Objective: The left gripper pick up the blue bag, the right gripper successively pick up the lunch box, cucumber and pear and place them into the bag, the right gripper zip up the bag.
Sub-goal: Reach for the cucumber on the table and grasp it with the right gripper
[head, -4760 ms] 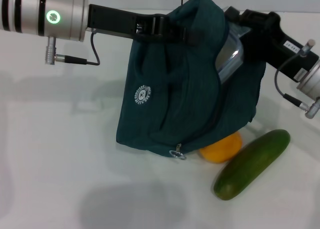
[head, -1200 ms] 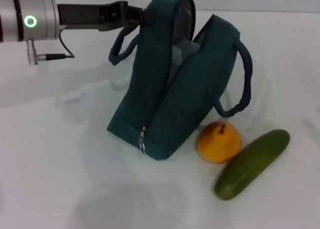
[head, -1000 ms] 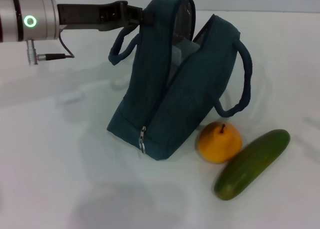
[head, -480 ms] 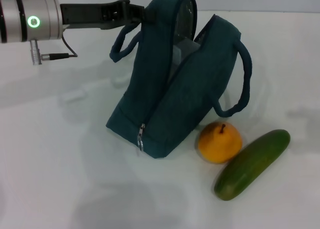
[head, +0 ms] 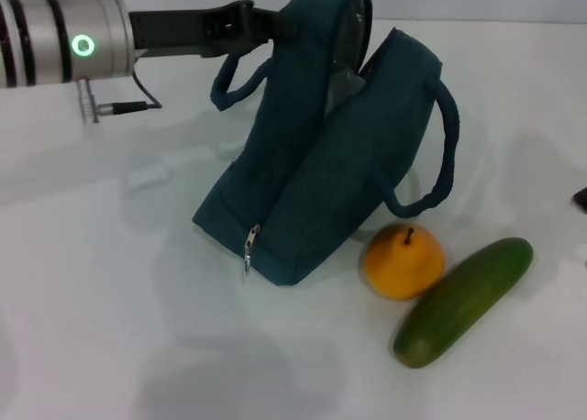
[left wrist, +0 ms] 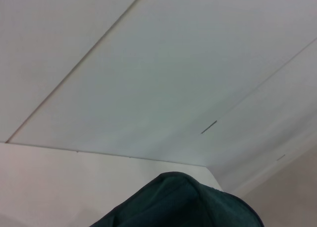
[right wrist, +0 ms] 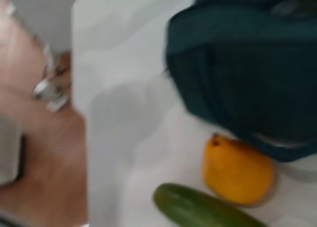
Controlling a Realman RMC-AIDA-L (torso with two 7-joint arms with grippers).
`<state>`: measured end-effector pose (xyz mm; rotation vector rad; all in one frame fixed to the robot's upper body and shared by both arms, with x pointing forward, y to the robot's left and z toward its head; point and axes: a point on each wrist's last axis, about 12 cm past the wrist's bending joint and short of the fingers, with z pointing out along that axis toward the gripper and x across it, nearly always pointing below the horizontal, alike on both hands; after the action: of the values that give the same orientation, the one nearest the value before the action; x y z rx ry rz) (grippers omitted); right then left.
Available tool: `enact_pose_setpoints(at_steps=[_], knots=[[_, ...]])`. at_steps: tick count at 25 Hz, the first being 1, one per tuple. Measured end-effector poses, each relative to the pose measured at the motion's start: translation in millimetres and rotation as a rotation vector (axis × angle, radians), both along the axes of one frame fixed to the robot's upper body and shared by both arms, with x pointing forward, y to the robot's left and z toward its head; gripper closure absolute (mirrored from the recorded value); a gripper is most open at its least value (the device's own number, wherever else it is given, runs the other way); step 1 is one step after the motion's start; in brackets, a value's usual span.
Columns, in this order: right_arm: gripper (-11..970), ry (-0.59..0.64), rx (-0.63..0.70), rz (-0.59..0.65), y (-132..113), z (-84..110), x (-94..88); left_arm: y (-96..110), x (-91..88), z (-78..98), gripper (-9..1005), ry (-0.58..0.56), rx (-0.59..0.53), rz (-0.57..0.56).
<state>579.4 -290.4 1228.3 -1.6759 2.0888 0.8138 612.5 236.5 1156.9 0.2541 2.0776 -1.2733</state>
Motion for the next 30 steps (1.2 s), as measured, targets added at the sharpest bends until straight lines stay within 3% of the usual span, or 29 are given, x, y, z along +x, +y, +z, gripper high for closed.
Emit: enact_pose_setpoints(at_steps=[3,9,16,30], knots=[[85,-0.002,-0.045,0.067,20.9,-2.9,3.1,-5.3,1.8,-1.1,938,0.000,0.001,-0.007],[91,-0.053,-0.126,0.092,34.6,-4.0,12.7,-6.4,4.0,-1.6,938,-0.013,0.009,0.002],[98,-0.074,-0.252,0.161,61.9,-23.4,16.3,-5.8,4.8,-1.8,938,-0.018,0.011,0.009],[113,-0.175,-0.354,0.300,108.9,-51.1,12.2,-6.1,3.1,-3.7,938,-0.021,-0.021,0.011]])
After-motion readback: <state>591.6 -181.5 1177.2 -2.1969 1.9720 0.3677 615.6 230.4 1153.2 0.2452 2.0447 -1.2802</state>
